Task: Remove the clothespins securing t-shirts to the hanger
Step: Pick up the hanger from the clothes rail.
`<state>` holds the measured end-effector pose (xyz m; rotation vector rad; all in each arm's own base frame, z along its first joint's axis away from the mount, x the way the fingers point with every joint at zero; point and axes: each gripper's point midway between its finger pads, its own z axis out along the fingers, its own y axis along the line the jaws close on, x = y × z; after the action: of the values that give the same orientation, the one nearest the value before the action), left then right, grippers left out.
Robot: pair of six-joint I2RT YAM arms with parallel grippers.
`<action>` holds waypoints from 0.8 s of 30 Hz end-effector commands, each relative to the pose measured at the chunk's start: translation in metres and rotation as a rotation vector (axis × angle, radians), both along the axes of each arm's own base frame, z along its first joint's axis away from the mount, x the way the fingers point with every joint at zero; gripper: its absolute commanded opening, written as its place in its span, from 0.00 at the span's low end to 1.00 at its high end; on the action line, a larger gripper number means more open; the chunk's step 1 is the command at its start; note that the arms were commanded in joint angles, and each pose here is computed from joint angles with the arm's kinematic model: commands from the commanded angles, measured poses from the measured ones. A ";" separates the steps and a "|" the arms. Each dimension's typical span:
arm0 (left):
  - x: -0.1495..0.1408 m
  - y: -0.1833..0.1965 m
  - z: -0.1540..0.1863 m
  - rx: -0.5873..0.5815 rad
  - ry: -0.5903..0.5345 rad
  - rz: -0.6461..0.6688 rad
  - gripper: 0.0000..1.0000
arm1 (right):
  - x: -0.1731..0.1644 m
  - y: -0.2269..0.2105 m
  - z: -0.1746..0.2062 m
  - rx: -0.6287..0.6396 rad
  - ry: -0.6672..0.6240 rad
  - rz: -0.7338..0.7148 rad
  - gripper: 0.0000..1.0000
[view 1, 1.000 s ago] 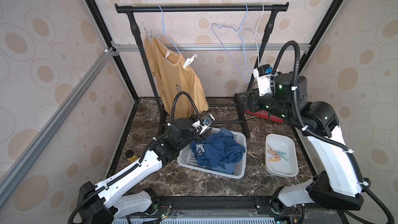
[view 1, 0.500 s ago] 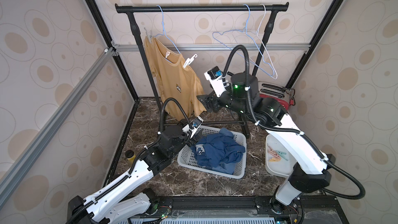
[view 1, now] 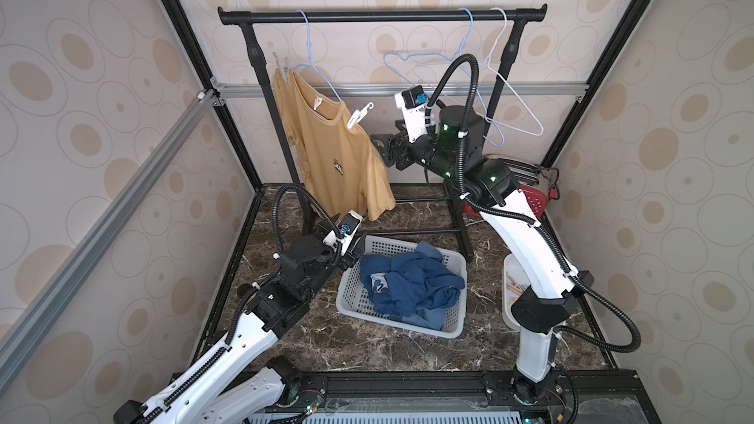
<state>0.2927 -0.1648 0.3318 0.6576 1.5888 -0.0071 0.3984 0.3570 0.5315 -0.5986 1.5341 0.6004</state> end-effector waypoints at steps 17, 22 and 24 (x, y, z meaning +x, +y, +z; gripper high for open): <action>-0.013 0.018 0.079 -0.081 -0.223 0.023 0.77 | 0.031 0.041 -0.019 0.082 0.011 0.073 0.35; -0.015 0.021 0.076 -0.083 -0.213 0.035 0.77 | 0.035 0.044 -0.018 0.090 0.004 0.075 0.18; -0.016 0.024 0.075 -0.080 -0.212 0.044 0.77 | 0.035 0.043 -0.017 0.091 0.001 0.068 0.00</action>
<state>0.2816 -0.1517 0.3840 0.5802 1.4360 0.0033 0.4315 0.4008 0.5035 -0.6009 1.5245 0.7181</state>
